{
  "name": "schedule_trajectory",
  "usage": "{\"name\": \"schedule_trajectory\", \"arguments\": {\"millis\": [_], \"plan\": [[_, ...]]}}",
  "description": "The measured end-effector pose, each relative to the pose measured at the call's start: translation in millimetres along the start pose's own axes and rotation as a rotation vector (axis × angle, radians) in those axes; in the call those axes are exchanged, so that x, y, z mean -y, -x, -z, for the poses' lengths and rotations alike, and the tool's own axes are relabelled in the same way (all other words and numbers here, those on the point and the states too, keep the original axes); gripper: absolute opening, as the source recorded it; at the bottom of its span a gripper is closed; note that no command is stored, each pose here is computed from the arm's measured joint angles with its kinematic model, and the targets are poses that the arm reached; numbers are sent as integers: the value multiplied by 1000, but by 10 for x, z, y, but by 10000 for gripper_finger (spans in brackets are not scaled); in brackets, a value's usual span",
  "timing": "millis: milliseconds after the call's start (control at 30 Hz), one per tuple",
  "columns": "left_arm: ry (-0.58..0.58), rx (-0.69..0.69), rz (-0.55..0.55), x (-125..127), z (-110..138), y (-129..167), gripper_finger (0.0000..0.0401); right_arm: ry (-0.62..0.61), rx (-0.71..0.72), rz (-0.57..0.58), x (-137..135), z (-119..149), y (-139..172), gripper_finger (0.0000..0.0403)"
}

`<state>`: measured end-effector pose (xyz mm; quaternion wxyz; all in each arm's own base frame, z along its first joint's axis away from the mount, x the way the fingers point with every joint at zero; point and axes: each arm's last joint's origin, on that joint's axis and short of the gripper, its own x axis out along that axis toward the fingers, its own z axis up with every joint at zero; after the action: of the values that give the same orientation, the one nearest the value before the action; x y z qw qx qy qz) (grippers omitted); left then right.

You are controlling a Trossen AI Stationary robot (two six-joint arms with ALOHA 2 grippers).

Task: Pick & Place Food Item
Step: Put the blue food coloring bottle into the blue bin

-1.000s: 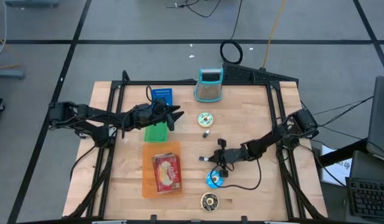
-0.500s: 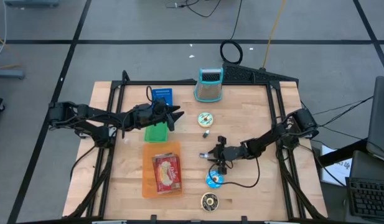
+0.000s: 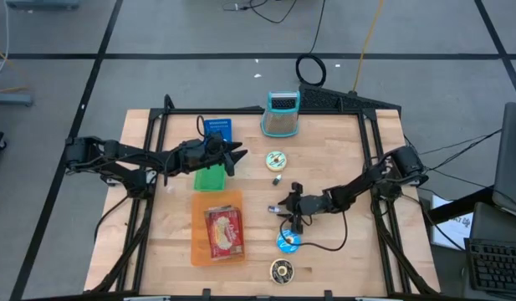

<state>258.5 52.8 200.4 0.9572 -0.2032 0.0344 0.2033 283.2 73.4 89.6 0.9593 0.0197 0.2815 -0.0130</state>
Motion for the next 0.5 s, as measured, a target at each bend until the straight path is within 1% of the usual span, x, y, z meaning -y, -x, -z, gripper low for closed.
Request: {"name": "schedule_trajectory", "arguments": {"millis": [100,300,500], "plan": [[1,0,1,0,0,0,209,0,-8,-26,-4,37,-35,179],[3,0,2,1,0,0,209,-5,10,-33,6,46,-66,165],[12,0,2,1,0,0,209,-9,6,-22,54,39,-77,136]]}}
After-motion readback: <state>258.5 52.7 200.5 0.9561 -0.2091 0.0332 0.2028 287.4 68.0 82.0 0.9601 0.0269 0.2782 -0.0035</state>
